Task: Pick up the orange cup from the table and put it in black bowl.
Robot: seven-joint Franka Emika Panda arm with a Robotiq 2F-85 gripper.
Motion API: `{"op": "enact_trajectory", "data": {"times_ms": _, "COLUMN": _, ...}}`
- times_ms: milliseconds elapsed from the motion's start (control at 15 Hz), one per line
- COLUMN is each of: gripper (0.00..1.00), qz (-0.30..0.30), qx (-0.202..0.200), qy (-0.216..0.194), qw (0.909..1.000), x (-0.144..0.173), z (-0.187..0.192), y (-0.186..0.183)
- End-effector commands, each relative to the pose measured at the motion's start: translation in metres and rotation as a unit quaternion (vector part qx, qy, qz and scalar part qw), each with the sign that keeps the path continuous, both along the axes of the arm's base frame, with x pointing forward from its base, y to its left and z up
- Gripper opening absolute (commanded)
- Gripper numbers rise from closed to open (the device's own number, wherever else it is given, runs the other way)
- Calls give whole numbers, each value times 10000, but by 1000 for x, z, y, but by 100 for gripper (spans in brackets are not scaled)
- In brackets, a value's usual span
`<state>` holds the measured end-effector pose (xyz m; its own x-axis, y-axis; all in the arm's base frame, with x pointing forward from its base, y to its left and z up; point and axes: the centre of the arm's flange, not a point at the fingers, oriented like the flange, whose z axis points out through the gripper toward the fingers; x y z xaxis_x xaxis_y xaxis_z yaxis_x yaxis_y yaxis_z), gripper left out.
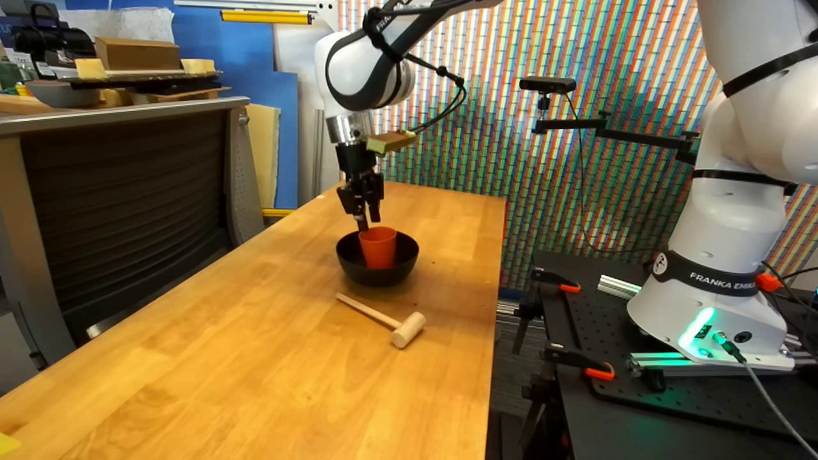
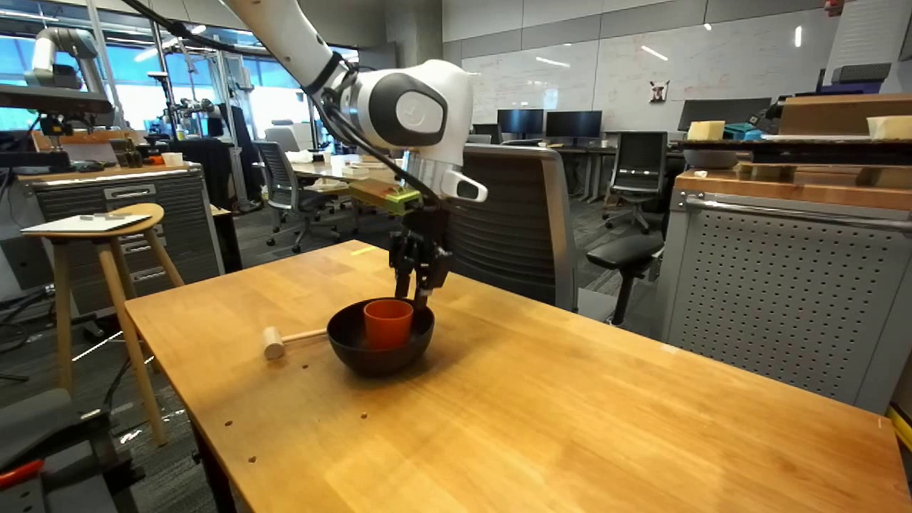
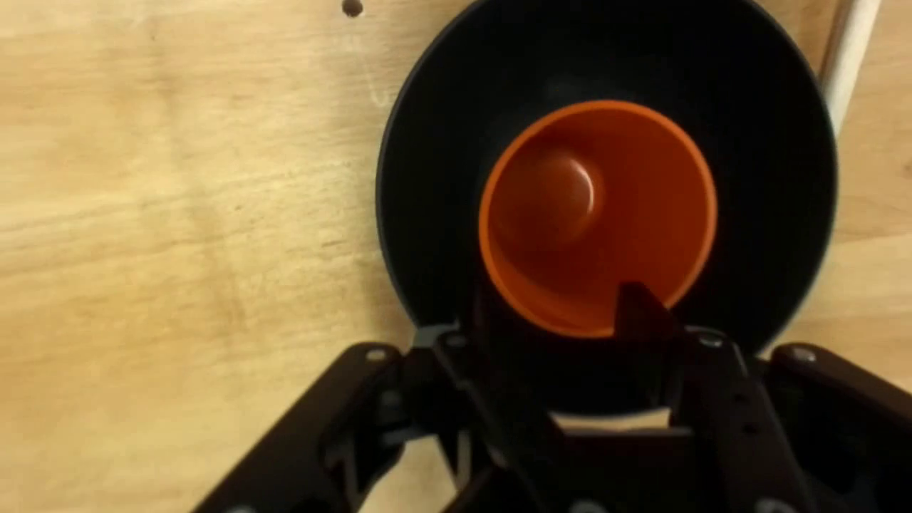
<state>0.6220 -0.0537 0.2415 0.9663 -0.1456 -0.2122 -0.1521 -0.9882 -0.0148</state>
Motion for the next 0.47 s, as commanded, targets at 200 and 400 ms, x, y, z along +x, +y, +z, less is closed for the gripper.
{"op": "enact_trajectory", "data": {"times_ms": 200, "gripper": 100, "qz": 679, "qx": -85, "qy": -1283, "qw": 9894, "x": -43, "z": 159, "y": 0}}
{"op": "enact_trajectory", "data": {"times_ms": 400, "gripper": 100, "qz": 532, "qx": -83, "qy": -1233, "qw": 9909, "x": -24, "z": 153, "y": 1}}
